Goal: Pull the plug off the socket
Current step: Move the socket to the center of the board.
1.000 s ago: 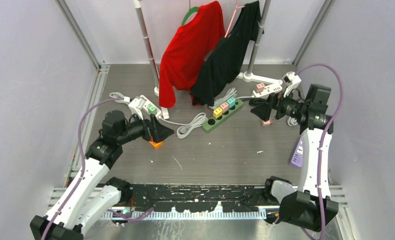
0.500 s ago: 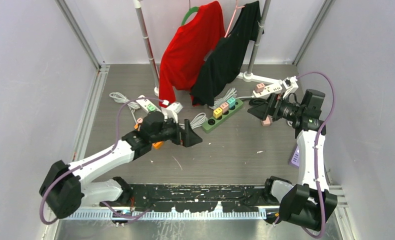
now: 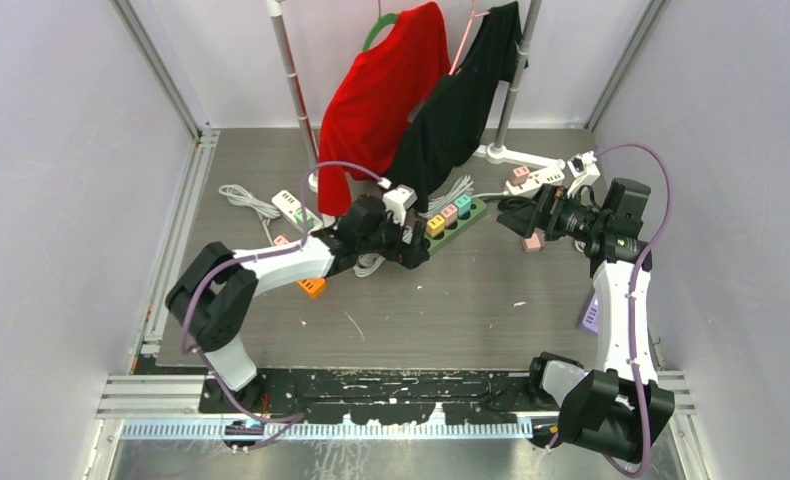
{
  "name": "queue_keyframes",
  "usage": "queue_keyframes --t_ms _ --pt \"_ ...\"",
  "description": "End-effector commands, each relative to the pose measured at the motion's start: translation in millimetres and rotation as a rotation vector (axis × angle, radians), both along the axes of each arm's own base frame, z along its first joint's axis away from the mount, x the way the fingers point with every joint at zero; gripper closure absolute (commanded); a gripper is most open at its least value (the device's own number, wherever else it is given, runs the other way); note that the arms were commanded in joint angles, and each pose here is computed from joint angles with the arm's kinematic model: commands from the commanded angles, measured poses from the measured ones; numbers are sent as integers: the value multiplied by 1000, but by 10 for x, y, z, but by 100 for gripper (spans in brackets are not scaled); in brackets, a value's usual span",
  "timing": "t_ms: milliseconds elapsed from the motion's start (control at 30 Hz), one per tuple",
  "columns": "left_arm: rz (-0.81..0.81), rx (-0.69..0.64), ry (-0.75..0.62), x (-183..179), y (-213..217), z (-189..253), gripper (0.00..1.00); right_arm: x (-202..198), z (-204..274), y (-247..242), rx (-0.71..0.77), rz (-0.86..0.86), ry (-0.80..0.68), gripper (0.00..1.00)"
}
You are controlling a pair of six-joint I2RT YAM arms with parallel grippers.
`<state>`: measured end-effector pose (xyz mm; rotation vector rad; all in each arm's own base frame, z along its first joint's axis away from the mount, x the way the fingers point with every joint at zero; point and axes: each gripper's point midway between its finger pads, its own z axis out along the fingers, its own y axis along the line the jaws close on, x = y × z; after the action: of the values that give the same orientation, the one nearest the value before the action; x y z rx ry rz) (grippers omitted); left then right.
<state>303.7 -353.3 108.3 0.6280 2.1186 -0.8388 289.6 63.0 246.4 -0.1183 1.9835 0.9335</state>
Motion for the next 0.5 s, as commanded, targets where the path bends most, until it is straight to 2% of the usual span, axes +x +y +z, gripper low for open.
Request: queue_keyframes --t_ms 0,233,467 --pt "15 93 -130 306 -119 137 11 19 221 -24 -34 -10 -84 0" --pt "-3 270 -103 391 -233 -123 23 19 206 -21 -36 -8 -82 0" --pt "-50 303 -105 477 -368 -202 32 24 185 -23 -36 -6 -78 0"
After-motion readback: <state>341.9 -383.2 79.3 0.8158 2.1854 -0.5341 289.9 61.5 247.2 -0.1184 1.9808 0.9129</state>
